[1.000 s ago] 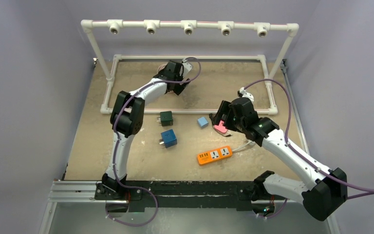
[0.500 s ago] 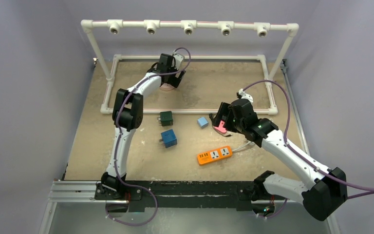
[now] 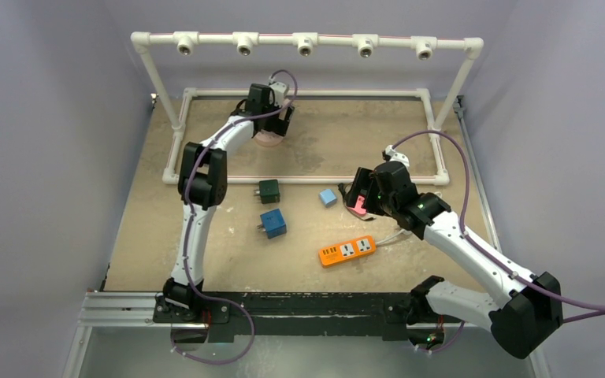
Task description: Insert the plug
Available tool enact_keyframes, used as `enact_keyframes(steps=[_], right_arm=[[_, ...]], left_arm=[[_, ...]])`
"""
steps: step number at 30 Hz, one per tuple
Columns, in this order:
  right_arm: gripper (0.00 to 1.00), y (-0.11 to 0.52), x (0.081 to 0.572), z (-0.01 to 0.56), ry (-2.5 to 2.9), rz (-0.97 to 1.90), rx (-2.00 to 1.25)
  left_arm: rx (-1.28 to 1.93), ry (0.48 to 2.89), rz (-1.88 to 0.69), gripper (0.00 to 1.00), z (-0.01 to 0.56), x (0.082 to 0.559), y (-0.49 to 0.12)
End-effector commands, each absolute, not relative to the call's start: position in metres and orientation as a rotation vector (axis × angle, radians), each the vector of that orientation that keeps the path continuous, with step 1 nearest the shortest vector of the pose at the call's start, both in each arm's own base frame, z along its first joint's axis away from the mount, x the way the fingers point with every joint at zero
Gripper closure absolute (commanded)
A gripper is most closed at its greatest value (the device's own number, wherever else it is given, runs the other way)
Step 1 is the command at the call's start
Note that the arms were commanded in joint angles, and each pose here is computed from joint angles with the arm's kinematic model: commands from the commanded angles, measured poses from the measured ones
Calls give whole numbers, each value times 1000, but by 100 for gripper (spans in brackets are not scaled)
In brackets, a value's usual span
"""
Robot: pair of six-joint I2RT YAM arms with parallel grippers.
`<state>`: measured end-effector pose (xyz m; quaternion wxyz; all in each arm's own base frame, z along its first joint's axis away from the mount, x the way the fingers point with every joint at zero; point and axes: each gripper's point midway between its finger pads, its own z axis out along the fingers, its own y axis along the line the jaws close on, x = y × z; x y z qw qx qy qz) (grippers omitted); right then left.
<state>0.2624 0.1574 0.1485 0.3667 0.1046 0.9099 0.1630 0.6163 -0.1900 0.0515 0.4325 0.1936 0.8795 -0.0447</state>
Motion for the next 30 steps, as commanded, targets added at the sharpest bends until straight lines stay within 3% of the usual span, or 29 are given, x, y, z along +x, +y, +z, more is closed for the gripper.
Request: enact_keyframes(steps=[1,8,13,19,23,30], right_arm=[[9,161,265,156,2311,441,232],[12,164,267,162,2305,457,224],[15,166,265,164,2303,460,214],[15,169,264,164,2303,465,195],[14,170,264,167,2295,472,194],[14,165,261,162,2309,442,190]], left_arm=[[451,2255,-118,1,37,611,-162],[522,2322,-76,16,27,589,-138],[601,2362,-94,24,31,547,-122],[718,2327,-23,16,47,521,-107],[651,2297,-25,9,64,536,-109],[475,2208,-143,8,107,571,-131]])
